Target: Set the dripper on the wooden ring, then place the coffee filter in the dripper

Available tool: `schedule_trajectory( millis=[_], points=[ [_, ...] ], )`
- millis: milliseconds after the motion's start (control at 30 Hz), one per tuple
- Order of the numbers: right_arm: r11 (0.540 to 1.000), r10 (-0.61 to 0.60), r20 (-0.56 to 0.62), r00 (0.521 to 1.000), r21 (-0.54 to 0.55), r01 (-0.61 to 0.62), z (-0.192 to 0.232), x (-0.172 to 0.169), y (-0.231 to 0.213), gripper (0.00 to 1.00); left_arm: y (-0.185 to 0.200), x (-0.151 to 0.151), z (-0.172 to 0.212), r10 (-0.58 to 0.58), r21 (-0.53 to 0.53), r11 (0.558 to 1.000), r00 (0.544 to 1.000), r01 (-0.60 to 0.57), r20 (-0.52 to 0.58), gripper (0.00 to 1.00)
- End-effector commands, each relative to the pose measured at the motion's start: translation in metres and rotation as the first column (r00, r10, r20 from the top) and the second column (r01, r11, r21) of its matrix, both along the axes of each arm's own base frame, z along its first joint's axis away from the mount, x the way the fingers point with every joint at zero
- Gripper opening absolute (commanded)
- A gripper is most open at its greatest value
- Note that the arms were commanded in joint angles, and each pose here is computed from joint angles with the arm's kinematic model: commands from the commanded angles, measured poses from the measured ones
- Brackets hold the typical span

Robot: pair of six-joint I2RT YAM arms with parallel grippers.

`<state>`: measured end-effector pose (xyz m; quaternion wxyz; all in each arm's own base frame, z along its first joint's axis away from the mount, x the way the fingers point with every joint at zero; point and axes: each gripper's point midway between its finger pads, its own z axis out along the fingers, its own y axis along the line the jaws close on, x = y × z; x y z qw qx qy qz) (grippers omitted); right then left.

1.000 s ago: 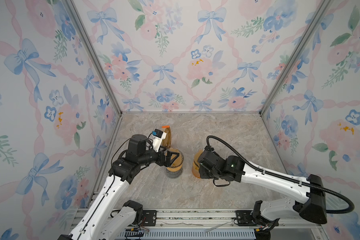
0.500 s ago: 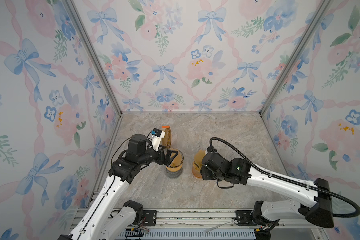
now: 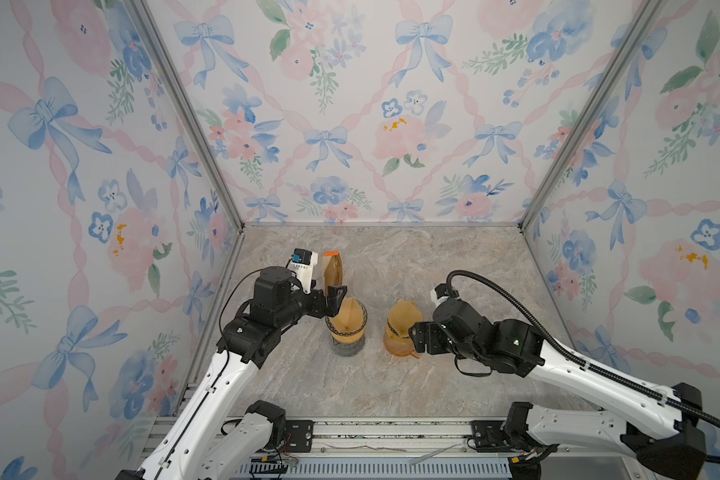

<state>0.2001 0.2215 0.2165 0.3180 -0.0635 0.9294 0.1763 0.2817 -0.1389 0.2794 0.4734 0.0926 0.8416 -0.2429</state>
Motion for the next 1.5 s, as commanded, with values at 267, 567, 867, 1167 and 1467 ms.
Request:
schedule_trajectory(
  millis=[267,567,867,1167,1467],
  points=[
    [0.98,-0.156,0.207,0.966,-0.092,0.178,0.036,0.049,-0.081,0.96,0.029,0.025,0.003,0.167,0.023,0.986,0.985,-0.168,0.037,0.98],
    [0.925,-0.216,0.386,0.897,-0.214,0.314,0.06,0.077,-0.132,0.96,0.055,0.045,-0.002,0.235,0.023,0.971,0.972,-0.236,0.025,0.98],
    [0.867,-0.319,0.44,0.839,-0.223,0.446,0.037,0.099,-0.166,0.96,0.103,0.076,-0.033,0.363,0.033,0.931,0.932,-0.363,0.003,0.98],
    [0.836,-0.398,0.424,0.814,-0.198,0.512,0.02,0.119,-0.192,0.96,0.13,0.093,-0.069,0.475,0.041,0.875,0.871,-0.483,0.125,0.98],
    [0.817,-0.404,0.43,0.807,-0.227,0.53,-0.004,0.125,-0.214,0.96,0.149,0.088,-0.11,0.517,0.135,0.828,0.834,-0.544,0.192,0.98]
  ],
)
